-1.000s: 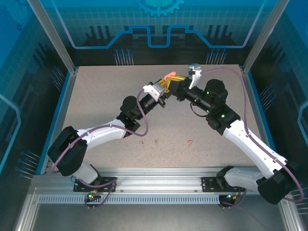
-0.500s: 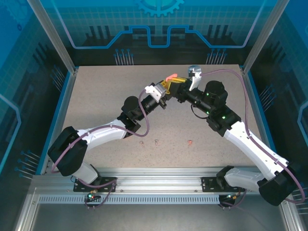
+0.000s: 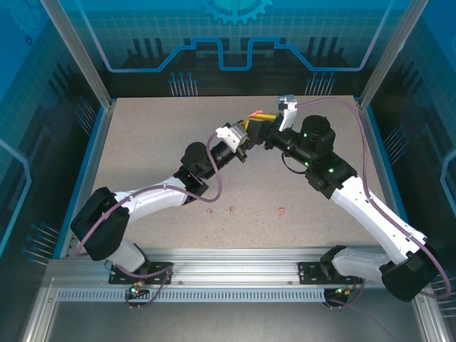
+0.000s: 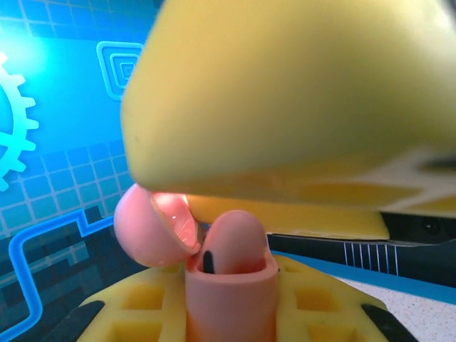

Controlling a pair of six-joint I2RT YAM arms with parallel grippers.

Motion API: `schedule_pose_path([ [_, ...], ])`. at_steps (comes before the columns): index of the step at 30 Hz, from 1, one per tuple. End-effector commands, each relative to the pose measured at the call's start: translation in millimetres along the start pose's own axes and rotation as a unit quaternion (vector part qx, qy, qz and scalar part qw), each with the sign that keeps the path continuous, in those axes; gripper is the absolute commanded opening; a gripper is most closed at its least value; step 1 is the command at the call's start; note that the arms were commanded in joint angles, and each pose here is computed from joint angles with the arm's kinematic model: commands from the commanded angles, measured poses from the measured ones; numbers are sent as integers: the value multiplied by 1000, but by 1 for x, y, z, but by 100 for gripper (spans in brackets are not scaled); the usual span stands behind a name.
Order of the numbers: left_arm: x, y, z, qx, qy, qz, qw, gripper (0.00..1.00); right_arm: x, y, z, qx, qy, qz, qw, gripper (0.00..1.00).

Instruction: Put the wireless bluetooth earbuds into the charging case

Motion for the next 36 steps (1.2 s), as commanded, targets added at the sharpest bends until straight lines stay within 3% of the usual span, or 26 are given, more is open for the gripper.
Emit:
schedule_pose_path([
  [1,5,61,-41,7,-86,-94,992,0,-6,0,-15,-26,-33,14,999,59],
  [4,6,60,-41,9,-85,-92,992,0,-6,7,-17,-39,-34,9,999,61],
  [10,7,57,-39,17,-78,-85,993,0,5,27,-16,-64,-22,-14,998,75],
  [20,16,43,-28,21,-45,-73,996,0,69,52,-10,-97,-46,-27,994,87],
  [26,23,38,-18,22,-23,-69,997,0,103,12,-44,-141,-137,17,980,89],
  [29,28,36,-9,26,-8,-75,997,0,112,-24,-68,-146,-208,79,964,89],
  [32,35,34,-2,28,4,-72,997,0,115,-72,-92,-149,-274,168,935,89],
  [36,42,37,2,30,11,-74,997,0,116,-152,-121,-185,-345,308,867,85],
])
Point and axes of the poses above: each hand's point on the last joint's axis, 136 mm out from that joint toward the fingers, its own x axis back along the fingers, its own z axis along the line the jaws close on, y = z × x, the point moved 3 cm from there along x, back along the fingers, and after that the axes turned 10 degrees about x, right-handed, at the moved point
